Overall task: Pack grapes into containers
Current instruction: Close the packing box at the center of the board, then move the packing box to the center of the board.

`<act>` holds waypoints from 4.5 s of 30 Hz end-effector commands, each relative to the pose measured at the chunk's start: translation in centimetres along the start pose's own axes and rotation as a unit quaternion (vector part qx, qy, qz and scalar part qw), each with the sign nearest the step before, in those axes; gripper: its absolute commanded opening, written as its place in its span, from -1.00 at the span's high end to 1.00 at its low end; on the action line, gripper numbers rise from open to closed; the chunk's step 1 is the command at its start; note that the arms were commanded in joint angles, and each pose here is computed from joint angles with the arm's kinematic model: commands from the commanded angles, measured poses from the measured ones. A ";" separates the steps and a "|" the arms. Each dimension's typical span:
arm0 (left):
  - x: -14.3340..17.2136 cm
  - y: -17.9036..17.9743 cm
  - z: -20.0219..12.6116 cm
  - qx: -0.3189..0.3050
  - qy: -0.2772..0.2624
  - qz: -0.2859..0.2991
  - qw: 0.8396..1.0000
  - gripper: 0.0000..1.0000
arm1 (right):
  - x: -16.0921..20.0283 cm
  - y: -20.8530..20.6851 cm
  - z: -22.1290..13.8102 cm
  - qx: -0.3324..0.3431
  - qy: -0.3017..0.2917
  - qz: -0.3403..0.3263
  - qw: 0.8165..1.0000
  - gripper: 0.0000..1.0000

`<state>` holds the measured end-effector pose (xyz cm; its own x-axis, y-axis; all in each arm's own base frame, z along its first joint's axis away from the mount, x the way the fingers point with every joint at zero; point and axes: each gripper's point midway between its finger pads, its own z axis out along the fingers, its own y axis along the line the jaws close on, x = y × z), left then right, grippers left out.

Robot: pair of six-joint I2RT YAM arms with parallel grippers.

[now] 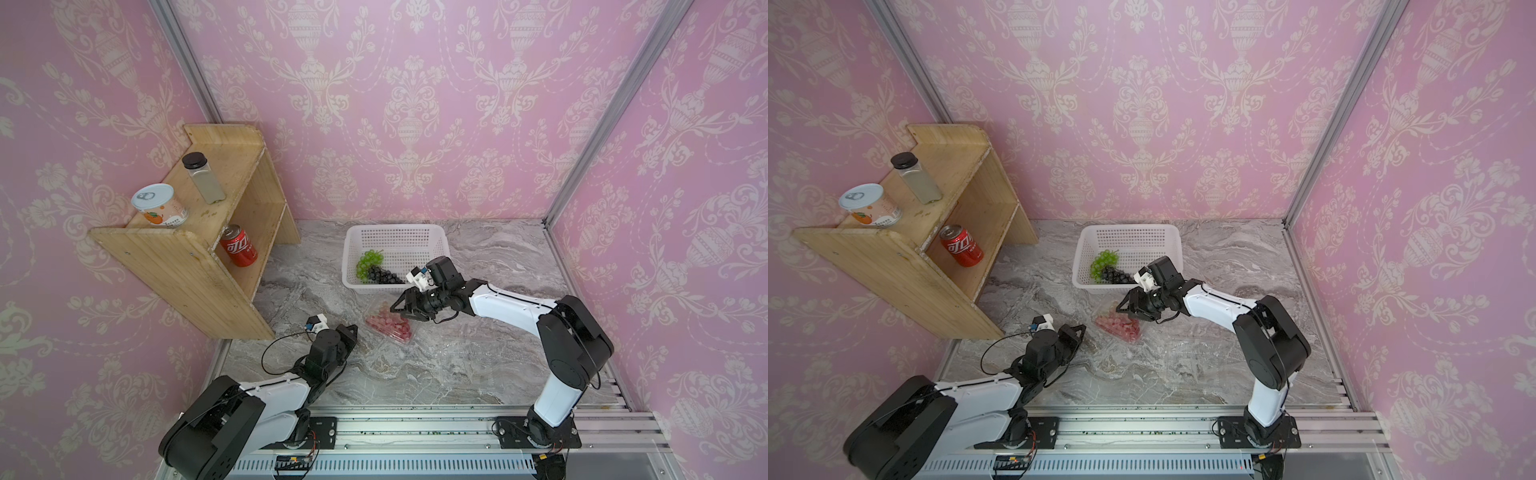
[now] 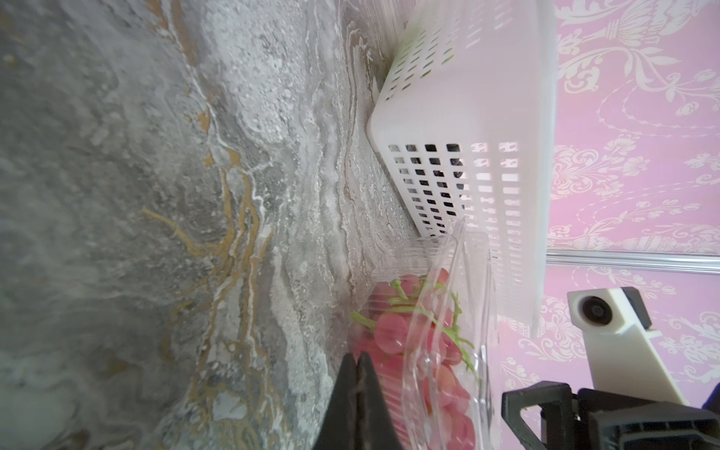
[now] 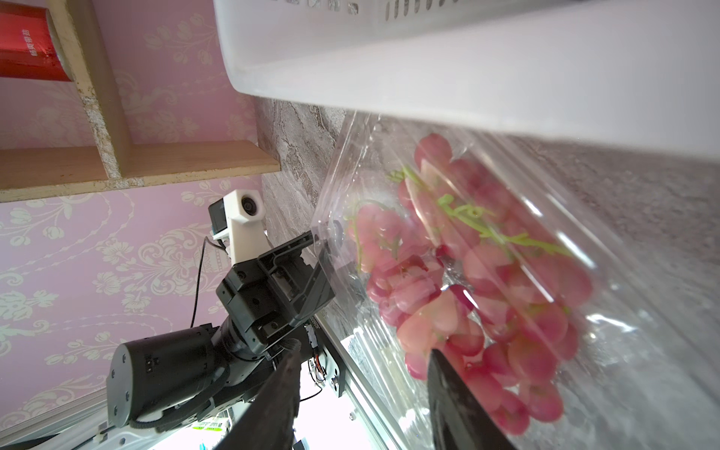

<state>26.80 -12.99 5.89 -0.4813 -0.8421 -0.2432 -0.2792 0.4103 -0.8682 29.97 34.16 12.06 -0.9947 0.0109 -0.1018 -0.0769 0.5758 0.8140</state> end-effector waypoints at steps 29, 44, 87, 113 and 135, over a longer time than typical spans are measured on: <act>0.1 -3.0 0.0 0.062 0.002 0.009 0.998 0.18 | 0.5 0.4 -0.2 -0.004 -0.004 -0.002 1.000 -0.05; 0.9 -3.5 1.1 0.074 0.017 0.000 0.997 0.40 | 0.6 -0.1 0.3 -0.001 0.001 0.003 1.000 -0.04; 1.4 -4.1 1.4 0.080 0.027 0.025 0.996 0.27 | 0.9 0.0 -0.6 0.001 -0.007 0.002 1.000 -0.04; -0.7 -7.2 -2.6 0.022 0.015 0.129 0.991 -0.18 | 3.2 -7.4 -8.3 0.207 -0.044 -0.047 0.976 -0.64; -2.0 -7.4 -4.4 0.012 -0.012 0.147 0.989 -0.19 | 0.8 -2.1 0.5 0.161 0.007 -0.125 0.979 -0.60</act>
<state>26.19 -13.49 14.01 -0.5355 -0.7162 -0.4475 -0.1136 0.5861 -0.8022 28.87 31.58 8.94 -0.9637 -0.1360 -0.2300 -0.2406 0.8158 0.5258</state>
